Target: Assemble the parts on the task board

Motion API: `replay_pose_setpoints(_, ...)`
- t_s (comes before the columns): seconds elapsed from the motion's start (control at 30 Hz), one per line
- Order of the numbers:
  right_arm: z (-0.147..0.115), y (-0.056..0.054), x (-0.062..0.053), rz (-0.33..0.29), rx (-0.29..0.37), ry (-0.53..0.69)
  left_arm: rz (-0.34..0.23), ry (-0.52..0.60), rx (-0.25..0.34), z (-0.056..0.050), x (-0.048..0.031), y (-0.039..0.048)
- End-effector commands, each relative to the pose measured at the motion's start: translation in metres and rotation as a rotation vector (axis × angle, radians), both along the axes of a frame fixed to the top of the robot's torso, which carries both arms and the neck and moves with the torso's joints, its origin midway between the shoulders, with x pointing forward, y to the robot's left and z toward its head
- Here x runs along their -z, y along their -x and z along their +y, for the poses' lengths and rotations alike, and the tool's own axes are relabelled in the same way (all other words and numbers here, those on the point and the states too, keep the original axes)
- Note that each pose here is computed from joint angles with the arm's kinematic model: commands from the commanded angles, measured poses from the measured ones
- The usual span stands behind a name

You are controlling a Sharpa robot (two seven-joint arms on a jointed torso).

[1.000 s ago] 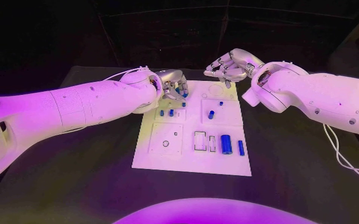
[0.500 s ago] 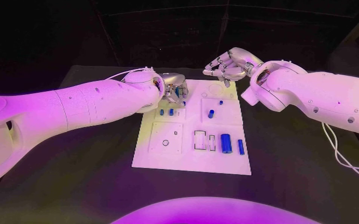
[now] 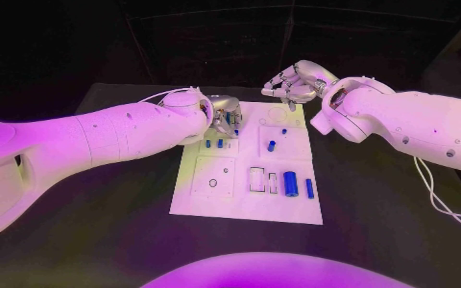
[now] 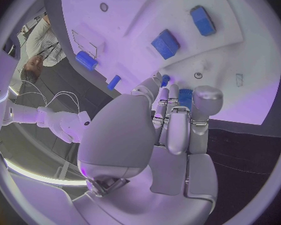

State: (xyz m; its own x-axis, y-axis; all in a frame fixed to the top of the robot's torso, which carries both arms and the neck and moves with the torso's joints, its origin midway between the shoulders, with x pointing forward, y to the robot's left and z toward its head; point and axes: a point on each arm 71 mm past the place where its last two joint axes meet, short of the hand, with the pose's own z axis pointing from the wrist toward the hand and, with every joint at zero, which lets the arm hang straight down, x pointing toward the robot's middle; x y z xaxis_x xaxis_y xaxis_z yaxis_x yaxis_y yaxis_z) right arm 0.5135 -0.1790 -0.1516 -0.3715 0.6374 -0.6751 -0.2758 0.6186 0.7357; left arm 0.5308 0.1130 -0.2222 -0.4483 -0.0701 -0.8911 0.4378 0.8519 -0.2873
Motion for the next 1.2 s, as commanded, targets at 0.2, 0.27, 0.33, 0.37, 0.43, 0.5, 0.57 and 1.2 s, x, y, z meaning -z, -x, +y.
replay_pose_setpoints(0.2, 0.001, 0.0, -0.002, -0.007, -0.01, -0.001, -0.008, -0.009, 0.002, 0.0, 0.0002, -0.0028)
replay_pose_setpoints(0.27, 0.001, 0.0, -0.002, -0.007, -0.011, -0.001, -0.004, -0.012, 0.002, -0.001, 0.0008, -0.0032)
replay_pose_setpoints(0.33, 0.002, 0.0, -0.002, -0.007, -0.011, -0.002, 0.0, -0.016, 0.002, -0.001, 0.0017, -0.0035)
replay_pose_setpoints(0.37, 0.002, 0.0, -0.002, -0.007, -0.012, -0.002, 0.002, -0.017, 0.002, -0.001, 0.0022, -0.0036)
replay_pose_setpoints(0.43, 0.002, 0.001, -0.002, -0.007, -0.013, -0.002, 0.004, -0.018, 0.002, -0.001, 0.0034, -0.0036)
replay_pose_setpoints(0.5, 0.002, 0.001, -0.002, -0.007, -0.013, -0.002, 0.006, -0.019, 0.002, -0.002, 0.0042, -0.0036)
replay_pose_setpoints(0.57, 0.003, 0.001, -0.002, -0.006, -0.014, -0.002, 0.008, -0.02, 0.002, -0.002, 0.0054, -0.0036)
replay_pose_setpoints(1.2, 0.004, 0.001, -0.002, -0.008, -0.015, -0.004, 0.039, -0.041, 0.01, -0.004, 0.0102, -0.0038)
